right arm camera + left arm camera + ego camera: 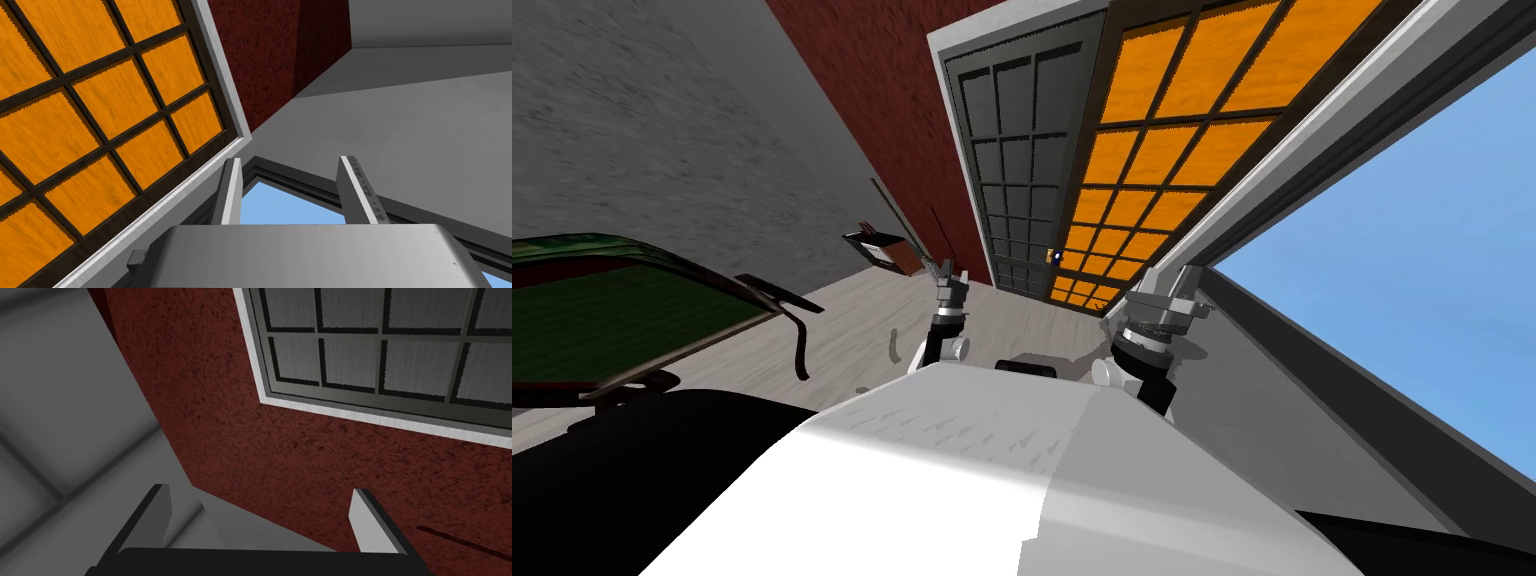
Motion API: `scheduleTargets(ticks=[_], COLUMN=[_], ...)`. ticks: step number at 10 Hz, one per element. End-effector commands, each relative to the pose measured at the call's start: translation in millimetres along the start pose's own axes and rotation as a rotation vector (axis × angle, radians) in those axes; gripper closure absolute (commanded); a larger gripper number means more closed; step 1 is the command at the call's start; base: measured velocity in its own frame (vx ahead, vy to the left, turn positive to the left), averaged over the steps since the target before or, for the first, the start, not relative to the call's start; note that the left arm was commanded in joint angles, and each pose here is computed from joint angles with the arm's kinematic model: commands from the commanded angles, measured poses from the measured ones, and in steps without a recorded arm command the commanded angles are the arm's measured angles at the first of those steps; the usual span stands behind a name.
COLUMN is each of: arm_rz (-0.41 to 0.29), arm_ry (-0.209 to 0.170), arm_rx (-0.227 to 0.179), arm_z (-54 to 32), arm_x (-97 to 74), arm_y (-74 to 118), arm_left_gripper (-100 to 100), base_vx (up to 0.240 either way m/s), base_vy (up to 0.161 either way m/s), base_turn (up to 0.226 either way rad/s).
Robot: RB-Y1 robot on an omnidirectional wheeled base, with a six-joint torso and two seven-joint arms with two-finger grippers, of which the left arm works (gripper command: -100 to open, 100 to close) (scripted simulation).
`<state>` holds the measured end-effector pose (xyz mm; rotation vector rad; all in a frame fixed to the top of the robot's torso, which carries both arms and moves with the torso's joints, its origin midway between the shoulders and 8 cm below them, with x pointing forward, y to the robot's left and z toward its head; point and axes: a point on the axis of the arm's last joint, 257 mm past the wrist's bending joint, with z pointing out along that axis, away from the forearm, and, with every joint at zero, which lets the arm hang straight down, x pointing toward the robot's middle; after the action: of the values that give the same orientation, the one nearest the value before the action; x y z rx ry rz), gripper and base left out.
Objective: Pull the door open
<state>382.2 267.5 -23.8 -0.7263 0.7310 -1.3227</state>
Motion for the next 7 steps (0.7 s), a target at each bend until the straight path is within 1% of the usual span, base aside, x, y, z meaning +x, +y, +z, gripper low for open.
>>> scheduleTargets(ticks=[1,7], arm_rz=[0.043,0.206], arm_ry=[0.004,0.024], arm_rx=[-0.015,-0.070], arm_z=[-2.2,-13.8], arm_x=[-1.5,-8.9], arm_y=[10.1,47.1], arm_left_gripper=[-100,-100], base_vx=[0.101,0.098], base_vy=[-0.040,-0.037], base_turn=[-0.048,-0.047])
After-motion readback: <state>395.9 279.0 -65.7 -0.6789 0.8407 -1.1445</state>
